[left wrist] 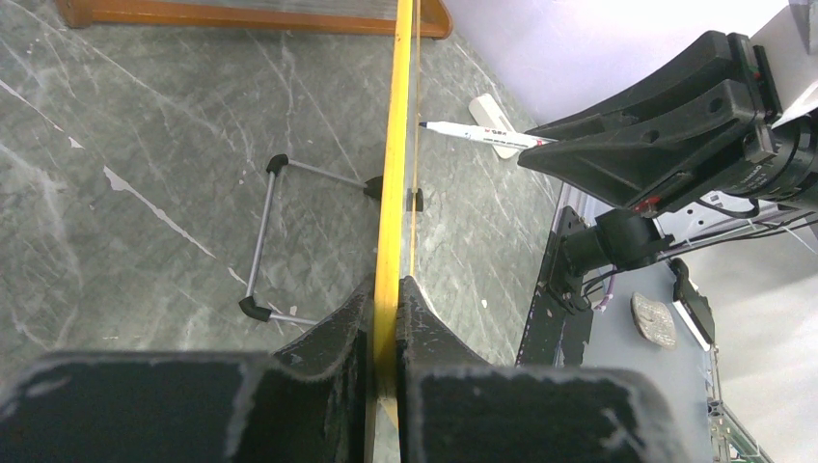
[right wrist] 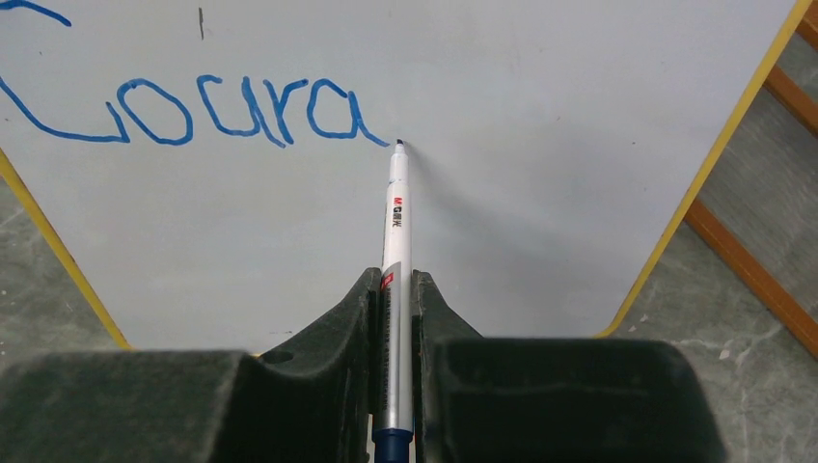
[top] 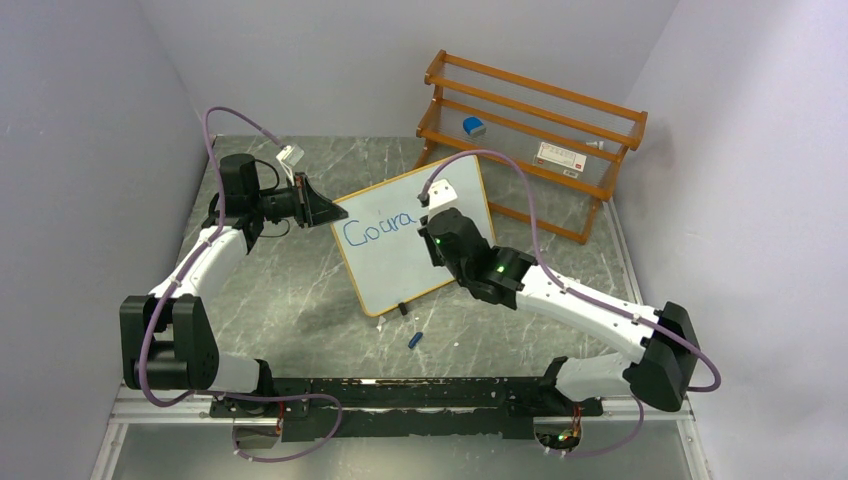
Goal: Write a sentence on the whiteboard
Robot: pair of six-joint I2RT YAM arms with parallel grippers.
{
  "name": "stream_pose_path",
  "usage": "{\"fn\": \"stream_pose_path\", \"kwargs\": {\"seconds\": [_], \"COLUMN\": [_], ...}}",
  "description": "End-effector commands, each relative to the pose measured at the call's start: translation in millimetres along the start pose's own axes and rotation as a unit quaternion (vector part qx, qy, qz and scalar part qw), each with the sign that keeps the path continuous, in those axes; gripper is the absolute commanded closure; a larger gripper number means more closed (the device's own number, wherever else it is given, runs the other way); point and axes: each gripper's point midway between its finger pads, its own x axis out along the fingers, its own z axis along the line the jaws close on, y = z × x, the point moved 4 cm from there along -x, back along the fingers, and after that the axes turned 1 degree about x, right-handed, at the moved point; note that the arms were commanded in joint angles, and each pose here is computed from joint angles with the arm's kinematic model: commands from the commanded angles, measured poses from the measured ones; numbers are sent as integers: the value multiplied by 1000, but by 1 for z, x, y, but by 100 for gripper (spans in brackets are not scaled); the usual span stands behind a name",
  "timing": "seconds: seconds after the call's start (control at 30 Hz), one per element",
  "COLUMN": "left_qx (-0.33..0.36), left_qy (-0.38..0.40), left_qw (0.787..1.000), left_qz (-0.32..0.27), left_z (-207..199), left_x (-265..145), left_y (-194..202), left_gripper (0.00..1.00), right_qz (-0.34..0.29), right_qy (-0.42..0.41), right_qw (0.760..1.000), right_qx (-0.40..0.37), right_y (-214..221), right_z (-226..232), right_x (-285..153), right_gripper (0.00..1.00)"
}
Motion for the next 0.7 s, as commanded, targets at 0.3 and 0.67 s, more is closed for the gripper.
{"fn": "stream_pose_path", "kwargs": {"seconds": [0.3,0.67], "left_qx": [-18,-18], "left_qy": [0,2], "left_qw": [1000,999], "left_qz": [25,26], "left_z": [3,3], "left_x": [9,9], "left_y": [15,15], "left_gripper": [95,95], "right_qz": [-42,-35], "right_qy": [-1,-3], "right_qw": [998,999], "right_qx": [41,41], "right_y": [-20,-20], "right_z": [-9,-7], "right_x": [5,13], "right_gripper": [100,100]}}
